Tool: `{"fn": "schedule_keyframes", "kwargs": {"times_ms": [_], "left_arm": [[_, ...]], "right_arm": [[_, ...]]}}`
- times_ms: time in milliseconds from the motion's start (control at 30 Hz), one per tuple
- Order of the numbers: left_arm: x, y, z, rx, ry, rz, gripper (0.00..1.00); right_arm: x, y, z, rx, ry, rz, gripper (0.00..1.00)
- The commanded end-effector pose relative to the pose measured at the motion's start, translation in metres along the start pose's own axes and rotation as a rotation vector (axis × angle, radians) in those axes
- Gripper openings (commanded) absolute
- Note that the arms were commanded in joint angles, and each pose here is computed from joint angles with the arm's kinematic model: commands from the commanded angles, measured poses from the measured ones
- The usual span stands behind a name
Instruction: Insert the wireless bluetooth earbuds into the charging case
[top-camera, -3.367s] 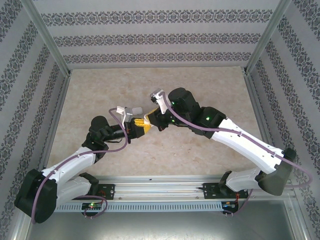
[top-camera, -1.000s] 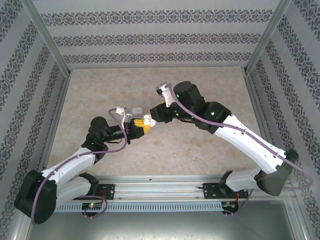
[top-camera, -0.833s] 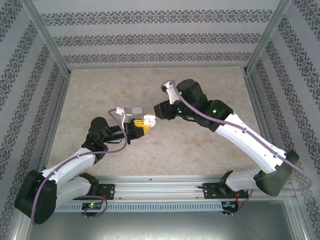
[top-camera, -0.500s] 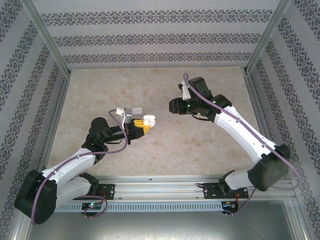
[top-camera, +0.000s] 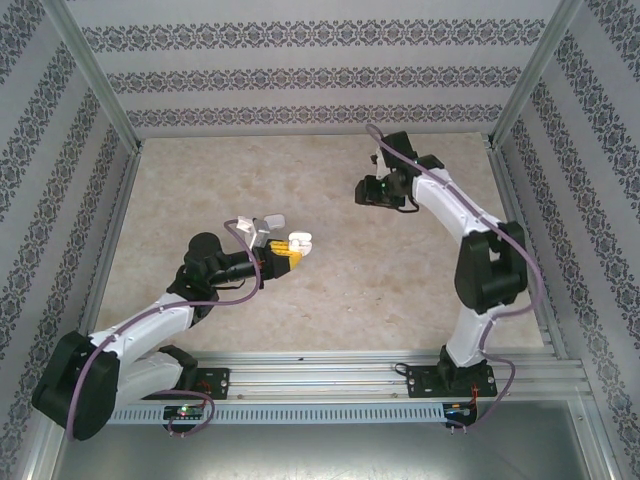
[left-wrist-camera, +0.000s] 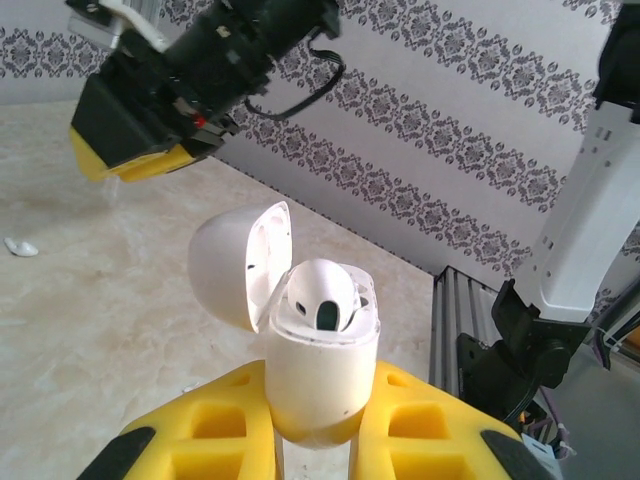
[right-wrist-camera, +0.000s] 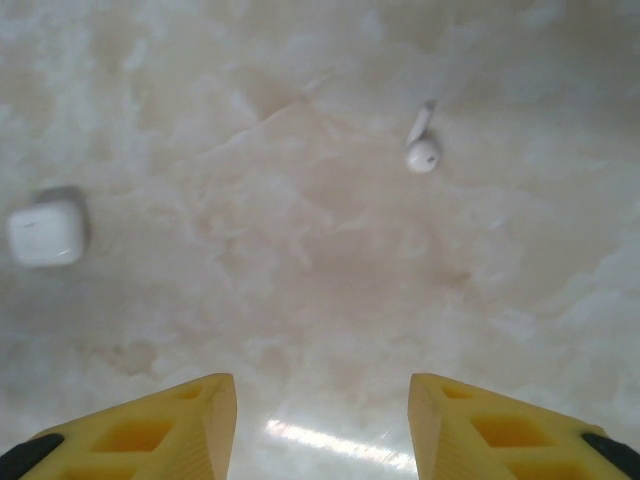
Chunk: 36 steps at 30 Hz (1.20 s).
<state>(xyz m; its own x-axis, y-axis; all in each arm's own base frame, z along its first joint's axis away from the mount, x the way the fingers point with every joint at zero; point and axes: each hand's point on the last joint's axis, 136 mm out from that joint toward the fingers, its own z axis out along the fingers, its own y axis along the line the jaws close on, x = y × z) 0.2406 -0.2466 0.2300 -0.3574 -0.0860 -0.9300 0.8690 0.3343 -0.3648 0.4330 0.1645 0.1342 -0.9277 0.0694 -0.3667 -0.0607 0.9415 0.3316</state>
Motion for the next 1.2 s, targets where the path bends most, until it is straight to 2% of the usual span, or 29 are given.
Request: {"fn": "schedule_keyframes", "kwargs": {"times_ms": [0, 367, 533, 833, 1167], "left_arm": [[-0.006, 0.001, 0.003, -0.005, -0.009, 0.047, 0.00], [0.001, 0.009, 0.008, -0.012, -0.005, 0.031, 0.00], [0.003, 0.010, 0.008, -0.013, -0.006, 0.023, 0.00], [0.007, 0.010, 0.006, -0.016, -0.002, 0.017, 0.00], [0.007, 0.007, 0.003, -0.016, -0.007, 0.016, 0.00]], "right_arm": [[-0.004, -0.014, 0.019, 0.060, 0.056, -0.034, 0.49], [-0.036, -0.032, 0.074, 0.172, 0.112, -0.076, 0.49], [-0.037, -0.040, 0.092, 0.210, 0.149, -0.098, 0.49], [-0.032, -0.042, 0.112, 0.203, 0.204, -0.115, 0.40], [-0.010, -0.044, 0.123, 0.189, 0.274, -0.112, 0.28]]}}
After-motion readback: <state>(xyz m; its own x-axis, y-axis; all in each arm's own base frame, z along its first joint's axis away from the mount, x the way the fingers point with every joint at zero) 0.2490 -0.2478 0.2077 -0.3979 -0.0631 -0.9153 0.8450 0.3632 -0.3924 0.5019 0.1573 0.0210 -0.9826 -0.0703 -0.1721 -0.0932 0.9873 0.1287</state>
